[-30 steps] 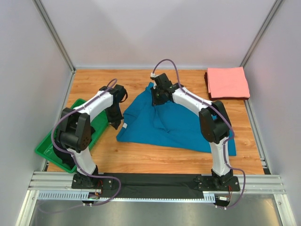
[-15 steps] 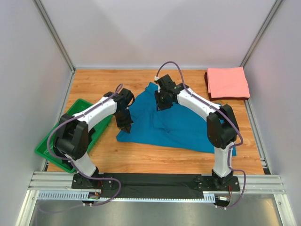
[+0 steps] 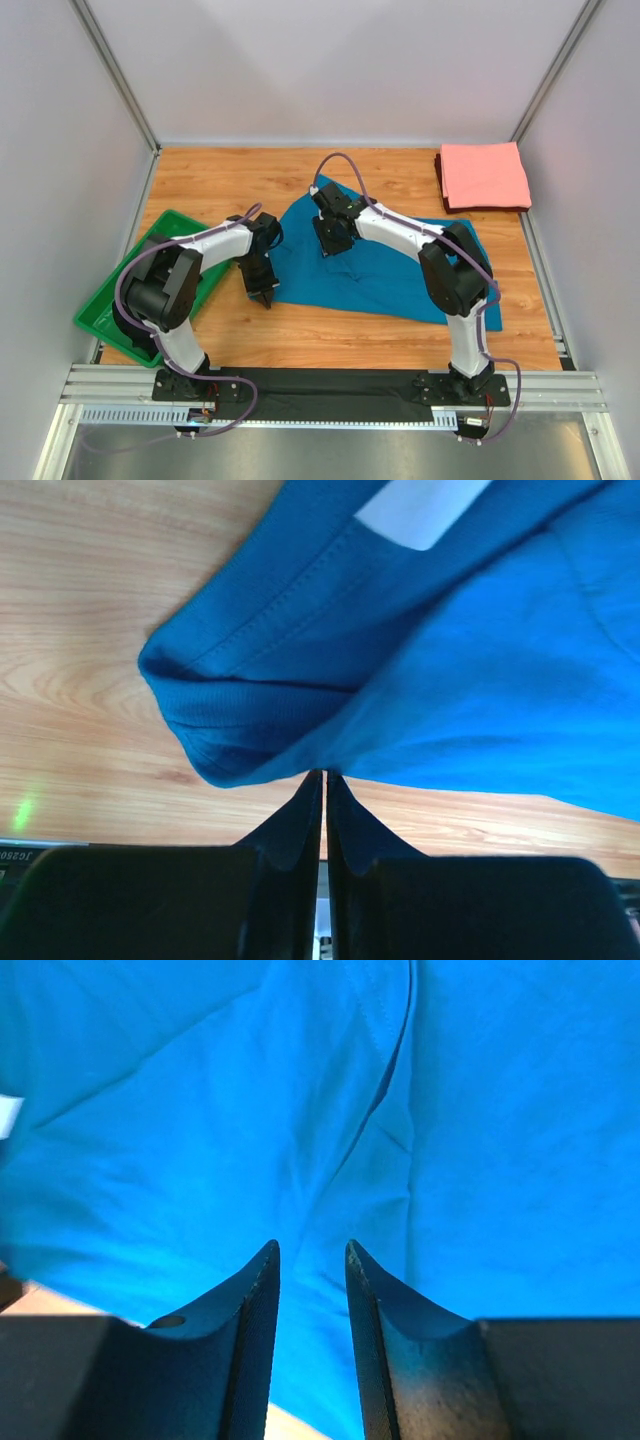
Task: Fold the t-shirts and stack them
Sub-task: Fold the tshirt
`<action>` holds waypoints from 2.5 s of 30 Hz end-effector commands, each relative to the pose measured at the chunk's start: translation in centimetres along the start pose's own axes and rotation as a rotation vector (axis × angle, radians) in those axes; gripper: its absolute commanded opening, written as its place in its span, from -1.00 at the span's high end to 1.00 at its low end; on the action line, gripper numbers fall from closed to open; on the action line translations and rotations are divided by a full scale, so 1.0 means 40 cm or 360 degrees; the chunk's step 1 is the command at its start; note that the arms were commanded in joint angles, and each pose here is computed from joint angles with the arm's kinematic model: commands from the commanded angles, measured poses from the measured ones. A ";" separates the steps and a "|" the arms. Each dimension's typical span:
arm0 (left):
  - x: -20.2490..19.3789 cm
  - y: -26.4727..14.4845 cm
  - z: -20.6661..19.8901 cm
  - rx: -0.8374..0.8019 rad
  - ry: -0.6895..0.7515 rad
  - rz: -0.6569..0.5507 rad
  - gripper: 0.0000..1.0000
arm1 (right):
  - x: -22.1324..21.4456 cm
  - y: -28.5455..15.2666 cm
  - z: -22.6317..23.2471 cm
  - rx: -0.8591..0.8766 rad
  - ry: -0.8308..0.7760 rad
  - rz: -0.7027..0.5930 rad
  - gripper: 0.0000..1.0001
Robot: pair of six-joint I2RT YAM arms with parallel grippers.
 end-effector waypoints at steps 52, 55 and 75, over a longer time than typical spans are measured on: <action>0.037 -0.175 -0.056 -0.0213 0.0014 -0.0304 0.76 | -0.070 -0.243 -0.295 -0.0413 0.0540 -0.0072 0.52; 0.067 -0.170 -0.086 -0.0218 0.0019 -0.0281 0.74 | -0.140 -0.272 -0.363 -0.0573 0.0655 0.0011 0.51; -0.035 -0.033 0.054 0.0231 -0.0034 0.0038 0.82 | -0.268 -0.371 -0.647 -0.0742 0.1431 0.0013 0.38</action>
Point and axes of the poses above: each gripper's point midway between its finger pads, its own y axis out along the fingers, its own z axis along the line the jaws close on, x = y × z, the point moved 5 cm from there along -y, back along the fingers, and after that the axes turned 5 degrees about y, right-handed, at the moved point
